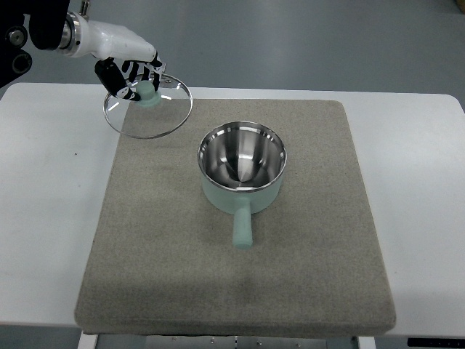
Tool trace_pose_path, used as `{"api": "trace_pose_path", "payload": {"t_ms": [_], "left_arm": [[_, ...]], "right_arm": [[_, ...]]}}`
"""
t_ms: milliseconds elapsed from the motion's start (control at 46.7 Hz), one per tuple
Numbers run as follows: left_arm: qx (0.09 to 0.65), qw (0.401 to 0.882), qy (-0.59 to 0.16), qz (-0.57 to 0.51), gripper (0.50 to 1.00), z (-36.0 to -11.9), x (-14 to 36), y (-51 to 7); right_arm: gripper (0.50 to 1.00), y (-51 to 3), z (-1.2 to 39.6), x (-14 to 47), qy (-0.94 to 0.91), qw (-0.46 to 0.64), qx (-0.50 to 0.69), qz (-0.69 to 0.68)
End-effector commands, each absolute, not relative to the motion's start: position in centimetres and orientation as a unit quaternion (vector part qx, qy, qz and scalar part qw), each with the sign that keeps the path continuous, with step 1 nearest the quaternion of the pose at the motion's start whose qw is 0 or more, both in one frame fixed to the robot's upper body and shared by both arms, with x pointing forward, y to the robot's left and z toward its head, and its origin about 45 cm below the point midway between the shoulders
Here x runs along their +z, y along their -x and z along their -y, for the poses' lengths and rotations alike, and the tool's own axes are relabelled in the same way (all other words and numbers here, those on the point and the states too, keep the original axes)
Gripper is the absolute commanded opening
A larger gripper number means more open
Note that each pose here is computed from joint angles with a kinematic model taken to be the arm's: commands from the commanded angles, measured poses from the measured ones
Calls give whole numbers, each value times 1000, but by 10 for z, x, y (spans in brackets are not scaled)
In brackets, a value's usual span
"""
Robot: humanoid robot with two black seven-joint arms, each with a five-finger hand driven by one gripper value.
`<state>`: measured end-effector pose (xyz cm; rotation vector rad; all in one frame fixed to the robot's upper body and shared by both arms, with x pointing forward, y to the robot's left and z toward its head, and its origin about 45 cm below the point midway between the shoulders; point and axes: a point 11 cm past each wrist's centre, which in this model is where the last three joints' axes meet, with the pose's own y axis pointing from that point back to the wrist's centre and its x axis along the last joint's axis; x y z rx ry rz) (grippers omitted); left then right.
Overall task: Place lid left of pot with left hand
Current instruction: 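Lower the lid onto the pad beside the saucepan, nearer the left arm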
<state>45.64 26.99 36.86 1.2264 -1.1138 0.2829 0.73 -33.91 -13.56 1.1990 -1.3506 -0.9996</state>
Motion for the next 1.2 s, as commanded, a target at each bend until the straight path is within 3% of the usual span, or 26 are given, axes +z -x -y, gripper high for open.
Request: {"api": "trace_pose_path", "payload": {"t_ms": [0,235,920,942,963,1070,1177], "left_arm": [[135,669,-545,488,500,-278,355,-458],[146,676,-542,477,500,-286,324,-455],[141,692,-533,466,500,-278,278,-449],[142,692,-533,466,576,-278,278,-449],[142,693,-532,465,621,-278,277,-449],[143,694,-532,464,675,-279,277,-449],[146,697,-530,460,842,-280,278,-448]], "right_arm": [[921,-8,339,-136,-499,513,-415,562],[921,-7,339,-136,-498,513,-416,562],[921,-7,339,-136,-498,513,-416,562],[921,-8,339,-136,-499,513,-415,562],[923,-7,339,-136,-499,513,-416,561],[923,-8,339,-136,-499,513,-416,562],[921,-8,339,-136,-499,513,-416,562]]}}
